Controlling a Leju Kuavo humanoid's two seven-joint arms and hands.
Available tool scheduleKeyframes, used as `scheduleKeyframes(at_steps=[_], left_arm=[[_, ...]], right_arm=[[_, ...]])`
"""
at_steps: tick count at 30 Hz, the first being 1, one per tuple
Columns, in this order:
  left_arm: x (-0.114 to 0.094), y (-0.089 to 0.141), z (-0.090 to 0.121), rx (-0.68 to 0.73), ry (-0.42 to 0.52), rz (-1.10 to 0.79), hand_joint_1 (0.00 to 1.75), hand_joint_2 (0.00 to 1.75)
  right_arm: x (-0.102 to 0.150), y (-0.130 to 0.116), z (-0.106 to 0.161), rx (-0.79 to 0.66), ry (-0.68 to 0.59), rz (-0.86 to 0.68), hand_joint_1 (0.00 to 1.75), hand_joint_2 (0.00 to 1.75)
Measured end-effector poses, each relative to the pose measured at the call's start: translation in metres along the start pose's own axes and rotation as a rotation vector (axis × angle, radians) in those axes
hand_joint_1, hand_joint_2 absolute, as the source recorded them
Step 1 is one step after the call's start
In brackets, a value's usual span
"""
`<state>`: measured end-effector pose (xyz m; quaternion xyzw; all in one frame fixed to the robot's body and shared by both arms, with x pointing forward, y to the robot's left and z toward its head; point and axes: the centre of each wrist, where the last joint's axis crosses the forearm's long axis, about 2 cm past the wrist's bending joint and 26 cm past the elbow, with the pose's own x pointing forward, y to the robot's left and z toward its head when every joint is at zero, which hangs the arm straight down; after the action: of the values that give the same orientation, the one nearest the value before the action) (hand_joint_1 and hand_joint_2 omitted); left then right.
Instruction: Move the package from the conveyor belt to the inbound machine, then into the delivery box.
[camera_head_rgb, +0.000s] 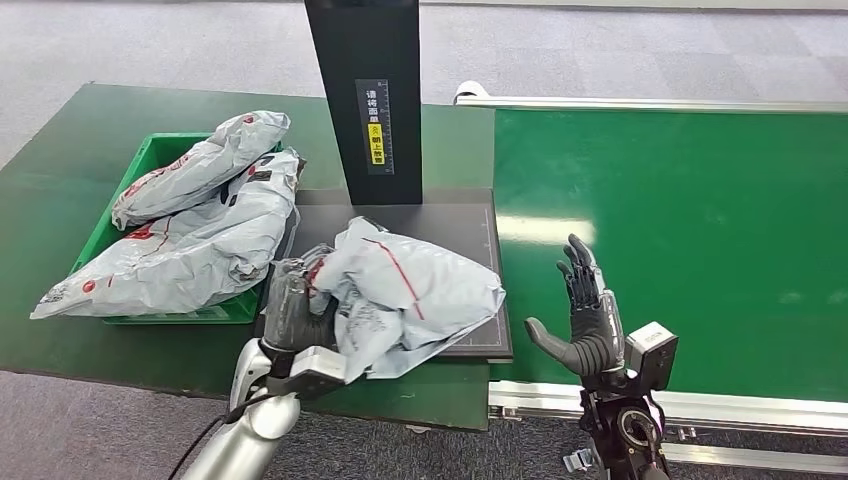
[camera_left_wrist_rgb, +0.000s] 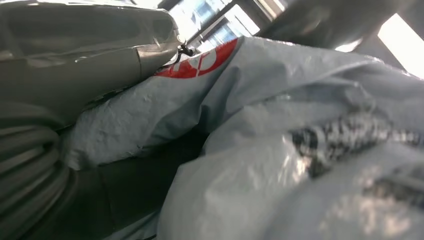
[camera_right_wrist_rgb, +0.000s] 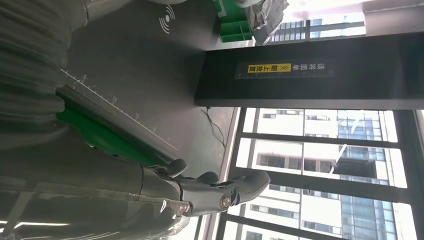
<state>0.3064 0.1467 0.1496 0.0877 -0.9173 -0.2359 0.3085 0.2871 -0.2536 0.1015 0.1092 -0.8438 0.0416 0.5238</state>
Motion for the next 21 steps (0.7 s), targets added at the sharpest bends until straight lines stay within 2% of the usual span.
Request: scheduleKeyframes(at_steps=[3,6,9,15,18,21], left_arm=[[0.021,0.010,-0.009,0.099,-0.105,0.033,1.75,1.75],[0.036,0.028,-0.022,0.237,-0.196,-0.106,1.75,1.75],[0.039,0.056,-0.044,0.342,-0.265,-0.265,1.75,1.75],[0.036,0.100,-0.075,0.387,-0.413,-0.523,1.75,1.75],[0.037,0.115,-0.087,0.426,-0.430,-0.606,1.75,1.75],[0.034,0.126,-0.103,0.437,-0.375,-0.694,1.75,1.75]], right_arm=[[0.000,-0.002,0.000,-0.008,0.000,0.001,0.00,1.75],[-0.001,-0.002,0.001,-0.011,0.001,0.002,0.00,1.75],[-0.002,-0.001,0.001,-0.009,0.005,0.003,0.00,1.75],[-0.005,0.001,0.001,-0.002,0.011,0.002,0.00,1.75],[-0.007,0.002,0.002,-0.001,0.015,0.001,0.00,1.75],[-0.008,0.002,0.002,-0.003,0.017,0.004,0.00,1.75]])
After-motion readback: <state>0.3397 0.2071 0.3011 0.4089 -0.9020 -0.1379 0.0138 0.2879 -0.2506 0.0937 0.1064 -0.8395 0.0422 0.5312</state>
